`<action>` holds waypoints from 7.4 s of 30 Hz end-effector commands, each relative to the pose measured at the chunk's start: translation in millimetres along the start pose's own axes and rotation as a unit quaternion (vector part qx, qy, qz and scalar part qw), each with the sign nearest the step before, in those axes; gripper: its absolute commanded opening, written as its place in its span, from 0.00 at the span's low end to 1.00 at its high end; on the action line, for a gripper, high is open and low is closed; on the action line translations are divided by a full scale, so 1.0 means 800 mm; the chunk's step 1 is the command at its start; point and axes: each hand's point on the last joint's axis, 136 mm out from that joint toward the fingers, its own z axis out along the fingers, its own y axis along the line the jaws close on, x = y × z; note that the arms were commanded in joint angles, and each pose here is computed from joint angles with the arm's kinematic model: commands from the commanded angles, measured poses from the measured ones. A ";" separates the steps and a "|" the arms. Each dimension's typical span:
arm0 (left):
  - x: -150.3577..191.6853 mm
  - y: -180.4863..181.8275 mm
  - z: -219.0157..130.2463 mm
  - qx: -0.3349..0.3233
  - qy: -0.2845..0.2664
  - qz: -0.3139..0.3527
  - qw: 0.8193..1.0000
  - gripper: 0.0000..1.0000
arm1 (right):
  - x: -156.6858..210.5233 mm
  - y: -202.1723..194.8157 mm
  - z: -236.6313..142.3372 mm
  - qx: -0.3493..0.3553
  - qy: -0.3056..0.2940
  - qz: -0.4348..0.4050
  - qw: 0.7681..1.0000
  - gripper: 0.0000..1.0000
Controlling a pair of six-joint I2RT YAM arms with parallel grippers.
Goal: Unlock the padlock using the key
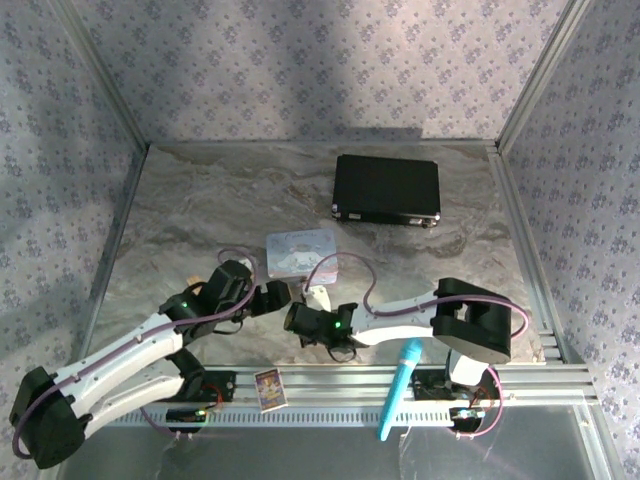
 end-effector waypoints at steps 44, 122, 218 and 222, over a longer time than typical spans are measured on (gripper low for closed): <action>0.007 -0.062 0.014 0.192 -0.104 -0.148 0.965 0.00 | -0.098 0.057 -0.089 -0.322 -0.107 0.086 0.937 0.00; -0.025 -0.216 -0.101 0.372 -0.065 0.176 0.909 0.00 | -0.142 0.023 -0.243 -0.499 -0.226 -0.074 0.833 0.00; -0.005 -0.052 0.123 0.073 -0.079 -0.109 0.988 0.00 | -0.034 -0.047 -0.032 -0.466 0.087 0.208 0.855 0.00; -0.008 -0.062 0.117 0.097 -0.081 -0.118 0.985 0.00 | -0.034 -0.043 -0.032 -0.474 0.101 0.208 0.850 0.00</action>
